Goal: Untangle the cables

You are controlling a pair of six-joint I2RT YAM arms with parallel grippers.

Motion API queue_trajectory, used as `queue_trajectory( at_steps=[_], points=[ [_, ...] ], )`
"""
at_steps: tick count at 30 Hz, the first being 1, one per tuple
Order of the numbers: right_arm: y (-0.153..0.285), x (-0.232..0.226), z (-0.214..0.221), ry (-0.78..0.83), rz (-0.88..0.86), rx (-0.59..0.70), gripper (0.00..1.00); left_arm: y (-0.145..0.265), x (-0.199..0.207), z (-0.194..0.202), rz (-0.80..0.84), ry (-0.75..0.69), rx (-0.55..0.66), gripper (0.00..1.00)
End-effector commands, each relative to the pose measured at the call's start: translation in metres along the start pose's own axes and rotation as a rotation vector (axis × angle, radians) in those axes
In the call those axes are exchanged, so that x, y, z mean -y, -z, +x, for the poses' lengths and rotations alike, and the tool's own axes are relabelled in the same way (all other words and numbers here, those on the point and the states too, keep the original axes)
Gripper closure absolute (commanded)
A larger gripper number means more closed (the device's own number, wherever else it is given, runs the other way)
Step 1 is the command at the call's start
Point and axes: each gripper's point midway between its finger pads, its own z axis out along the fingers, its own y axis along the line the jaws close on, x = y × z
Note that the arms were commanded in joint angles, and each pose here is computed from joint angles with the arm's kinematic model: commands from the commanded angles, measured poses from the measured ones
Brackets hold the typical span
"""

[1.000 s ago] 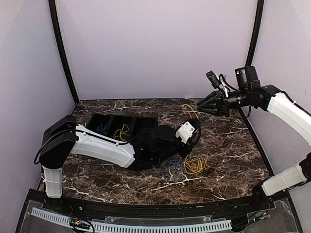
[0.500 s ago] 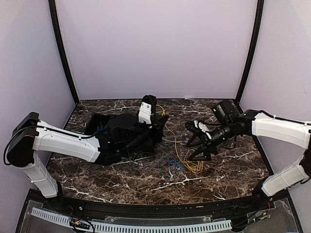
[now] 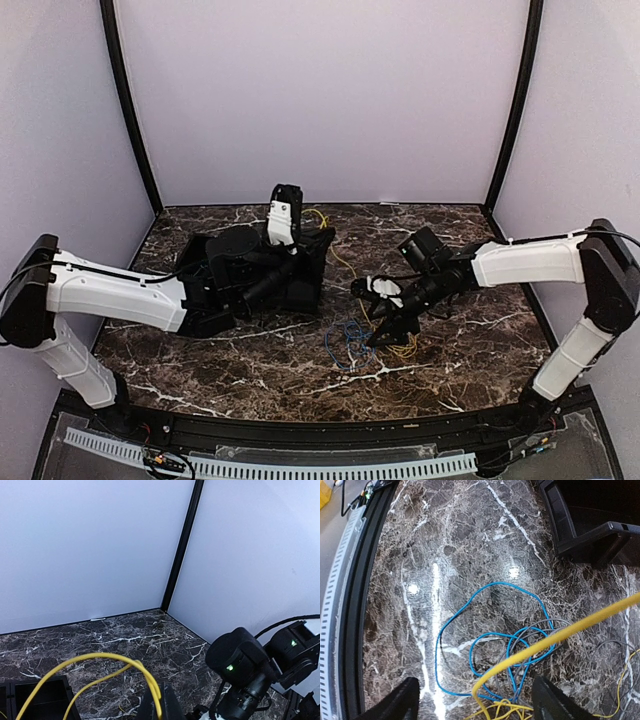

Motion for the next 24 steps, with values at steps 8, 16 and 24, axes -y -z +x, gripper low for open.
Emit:
queue_trajectory(
  at_steps=[8, 16, 24],
  points=[
    [-0.037, 0.025, 0.029, -0.072, 0.078, -0.075, 0.82, 0.04, -0.021, -0.11, -0.088, -0.007, 0.167, 1.0],
    [-0.05, 0.03, 0.046, -0.124, 0.058, -0.151, 0.81, 0.092, -0.043, -0.217, -0.23, -0.157, 0.32, 1.0],
    [-0.052, 0.028, 0.053, -0.137, 0.048, -0.175, 0.77, 0.167, -0.059, -0.348, -0.421, -0.294, 0.492, 1.0]
  ],
)
